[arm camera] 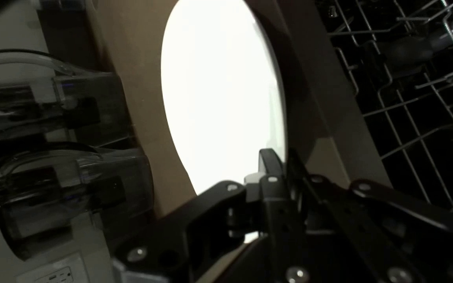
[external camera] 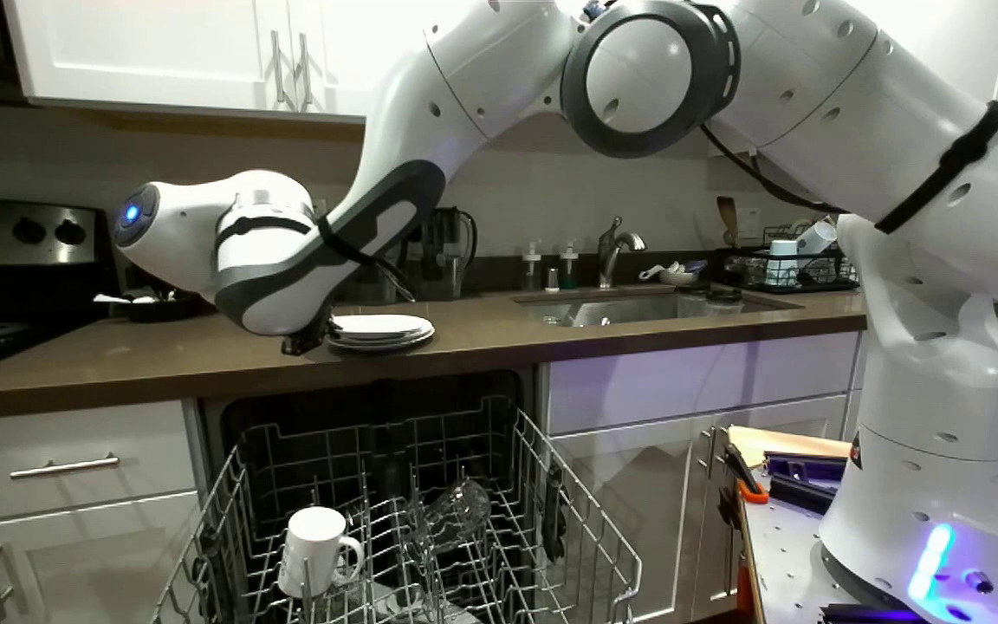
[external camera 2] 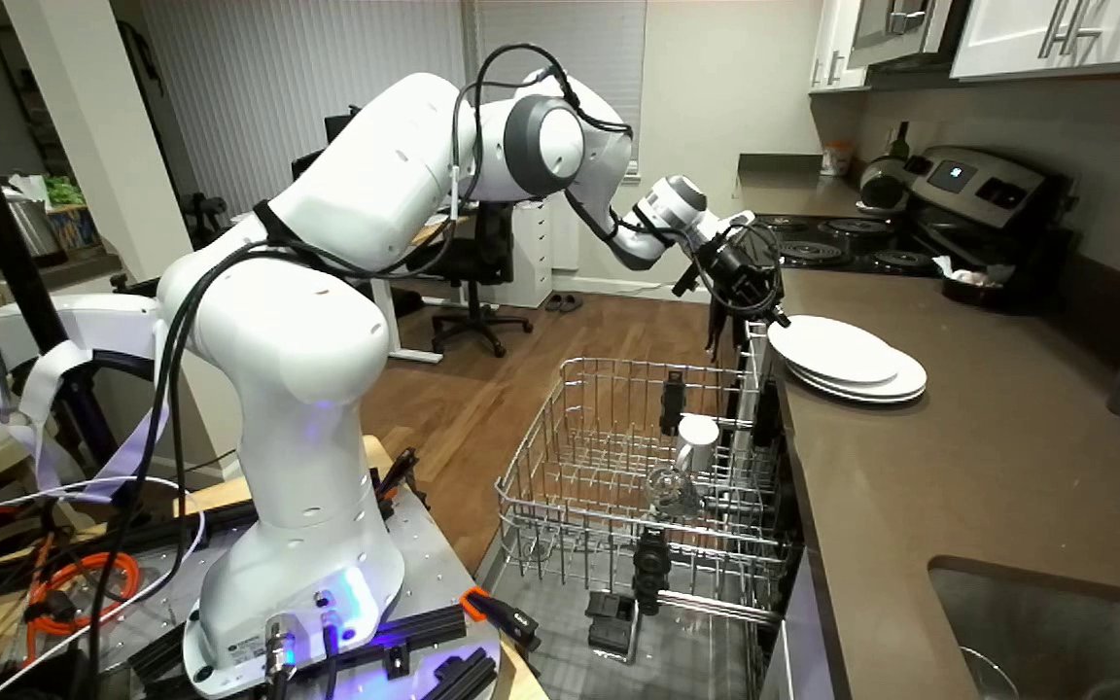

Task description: Remove the topmost plate from the stack on the counter and put it inside the dishwasher

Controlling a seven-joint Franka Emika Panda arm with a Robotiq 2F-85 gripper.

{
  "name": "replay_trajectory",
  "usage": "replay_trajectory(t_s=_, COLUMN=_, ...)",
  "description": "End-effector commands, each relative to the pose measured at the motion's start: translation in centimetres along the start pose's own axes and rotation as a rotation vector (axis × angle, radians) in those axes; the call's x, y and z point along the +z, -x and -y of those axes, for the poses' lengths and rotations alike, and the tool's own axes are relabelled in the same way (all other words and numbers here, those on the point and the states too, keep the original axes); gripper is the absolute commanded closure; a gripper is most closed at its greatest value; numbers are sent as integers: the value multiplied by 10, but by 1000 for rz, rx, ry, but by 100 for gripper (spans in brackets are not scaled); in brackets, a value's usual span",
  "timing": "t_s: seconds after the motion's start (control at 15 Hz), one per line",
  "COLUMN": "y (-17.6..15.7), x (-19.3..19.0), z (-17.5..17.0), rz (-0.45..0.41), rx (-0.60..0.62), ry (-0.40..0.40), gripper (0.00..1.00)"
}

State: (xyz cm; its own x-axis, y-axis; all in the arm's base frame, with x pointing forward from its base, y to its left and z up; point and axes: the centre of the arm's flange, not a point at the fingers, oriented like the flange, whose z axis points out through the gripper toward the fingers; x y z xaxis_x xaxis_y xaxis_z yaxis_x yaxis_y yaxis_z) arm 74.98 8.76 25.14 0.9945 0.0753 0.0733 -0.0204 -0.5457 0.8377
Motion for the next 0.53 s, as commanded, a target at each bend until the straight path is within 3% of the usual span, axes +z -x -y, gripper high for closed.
replay_trajectory(t_s=0.0, y=27, x=-11, z=-5, rz=-2, rx=30, ry=51, gripper=94)
replay_trajectory(t_s=0.47, y=28, x=-2, z=-4, rz=19, rx=49, ry=78, gripper=94)
